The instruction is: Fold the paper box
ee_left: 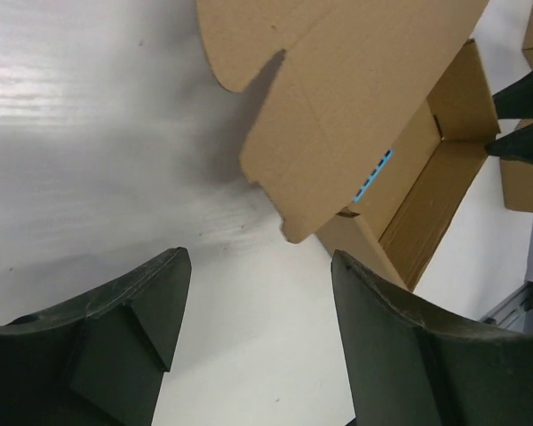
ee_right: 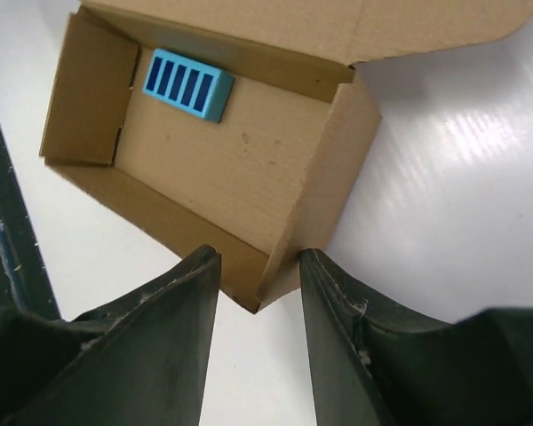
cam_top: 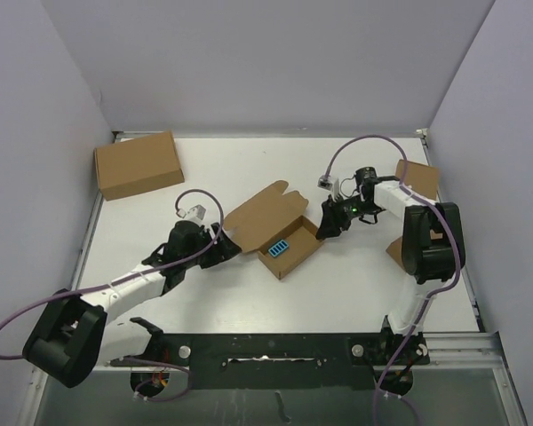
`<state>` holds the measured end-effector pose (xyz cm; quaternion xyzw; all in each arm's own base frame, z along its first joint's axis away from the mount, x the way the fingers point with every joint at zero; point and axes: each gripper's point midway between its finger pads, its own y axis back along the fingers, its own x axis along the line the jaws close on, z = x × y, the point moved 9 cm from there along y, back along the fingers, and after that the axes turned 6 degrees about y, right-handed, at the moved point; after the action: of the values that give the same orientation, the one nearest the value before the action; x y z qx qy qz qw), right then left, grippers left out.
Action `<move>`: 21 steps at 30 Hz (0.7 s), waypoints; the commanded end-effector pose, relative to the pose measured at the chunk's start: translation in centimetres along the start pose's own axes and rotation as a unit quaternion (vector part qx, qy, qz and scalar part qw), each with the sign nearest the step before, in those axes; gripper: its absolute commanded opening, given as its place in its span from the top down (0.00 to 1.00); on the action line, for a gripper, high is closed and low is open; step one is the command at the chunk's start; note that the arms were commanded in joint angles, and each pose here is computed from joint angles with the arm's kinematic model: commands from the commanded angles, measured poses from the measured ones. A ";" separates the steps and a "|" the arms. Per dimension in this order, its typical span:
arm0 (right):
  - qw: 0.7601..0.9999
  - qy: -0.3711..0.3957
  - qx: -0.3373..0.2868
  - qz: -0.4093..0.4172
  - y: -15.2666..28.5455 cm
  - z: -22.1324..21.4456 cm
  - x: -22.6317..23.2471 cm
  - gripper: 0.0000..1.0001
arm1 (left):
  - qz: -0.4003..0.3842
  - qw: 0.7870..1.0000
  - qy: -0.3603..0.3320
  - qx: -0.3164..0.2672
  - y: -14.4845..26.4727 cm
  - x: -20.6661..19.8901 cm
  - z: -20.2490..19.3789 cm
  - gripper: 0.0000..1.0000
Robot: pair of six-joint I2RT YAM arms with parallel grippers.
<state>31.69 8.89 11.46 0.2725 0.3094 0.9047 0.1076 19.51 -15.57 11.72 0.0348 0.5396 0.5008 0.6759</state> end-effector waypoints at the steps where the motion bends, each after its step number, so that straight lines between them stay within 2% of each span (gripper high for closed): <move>1: 0.999 0.027 -0.027 0.033 1.3 1.1 3.0 0.58 | -0.083 0.996 -0.012 -0.025 -0.3 -3.5 2.5 0.37; 7: 0.998 0.040 -0.030 0.047 1.6 1.1 5.2 0.55 | -0.088 0.995 -0.024 -0.038 -0.3 -3.4 4.2 0.37; 21: 0.995 0.087 -0.037 -0.027 3.4 2.1 5.2 0.50 | -0.065 0.997 -0.011 -0.051 0.7 -1.7 5.2 0.38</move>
<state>28.32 8.97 16.06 0.2190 0.2925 0.9253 0.1016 22.55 -13.75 13.69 -0.0012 0.5264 0.4947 0.6915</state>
